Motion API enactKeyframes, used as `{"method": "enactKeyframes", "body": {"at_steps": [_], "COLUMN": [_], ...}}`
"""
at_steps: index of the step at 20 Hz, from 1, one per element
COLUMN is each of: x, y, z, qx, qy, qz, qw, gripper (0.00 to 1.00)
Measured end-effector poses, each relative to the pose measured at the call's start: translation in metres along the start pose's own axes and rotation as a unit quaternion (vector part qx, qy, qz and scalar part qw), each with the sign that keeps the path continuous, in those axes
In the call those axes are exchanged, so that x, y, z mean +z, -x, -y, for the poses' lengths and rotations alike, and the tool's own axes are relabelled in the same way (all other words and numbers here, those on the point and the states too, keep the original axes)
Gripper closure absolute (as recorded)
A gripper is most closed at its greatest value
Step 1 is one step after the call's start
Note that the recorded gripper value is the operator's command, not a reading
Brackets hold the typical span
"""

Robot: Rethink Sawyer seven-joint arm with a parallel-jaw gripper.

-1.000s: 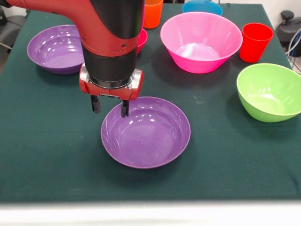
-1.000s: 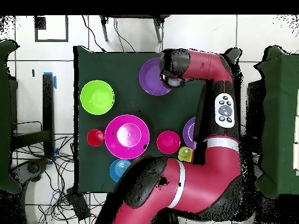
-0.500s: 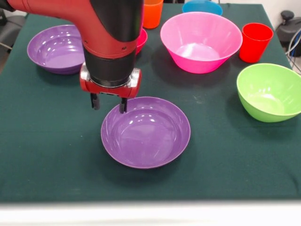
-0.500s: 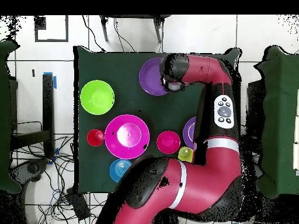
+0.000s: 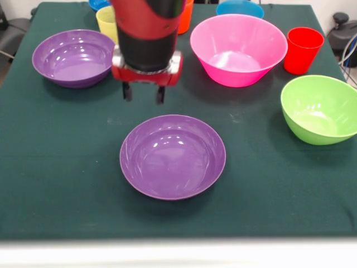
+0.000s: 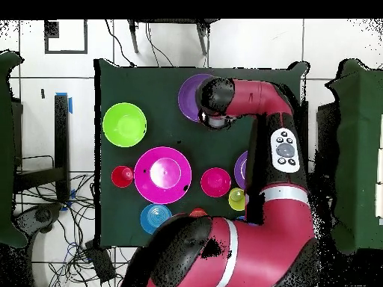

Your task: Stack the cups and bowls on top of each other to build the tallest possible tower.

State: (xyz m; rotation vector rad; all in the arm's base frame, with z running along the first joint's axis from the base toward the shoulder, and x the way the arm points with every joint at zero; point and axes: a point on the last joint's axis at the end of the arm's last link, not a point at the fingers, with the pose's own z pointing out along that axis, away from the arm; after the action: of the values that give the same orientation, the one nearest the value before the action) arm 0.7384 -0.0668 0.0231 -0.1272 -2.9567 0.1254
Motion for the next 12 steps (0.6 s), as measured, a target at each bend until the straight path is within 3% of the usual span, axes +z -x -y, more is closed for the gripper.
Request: {"method": "enactKeyframes", "body": {"at_steps": [7,12], "x": [-0.024,-0.041], "y": [-0.027,-0.055], "z": [-0.025,-0.057], "qx": [-0.024,-0.051], "qy": [-0.018,-0.033], "qz": [-0.011,-0.016], "qw": [0.9995,0.998], "gripper": [0.0,0.0]}}
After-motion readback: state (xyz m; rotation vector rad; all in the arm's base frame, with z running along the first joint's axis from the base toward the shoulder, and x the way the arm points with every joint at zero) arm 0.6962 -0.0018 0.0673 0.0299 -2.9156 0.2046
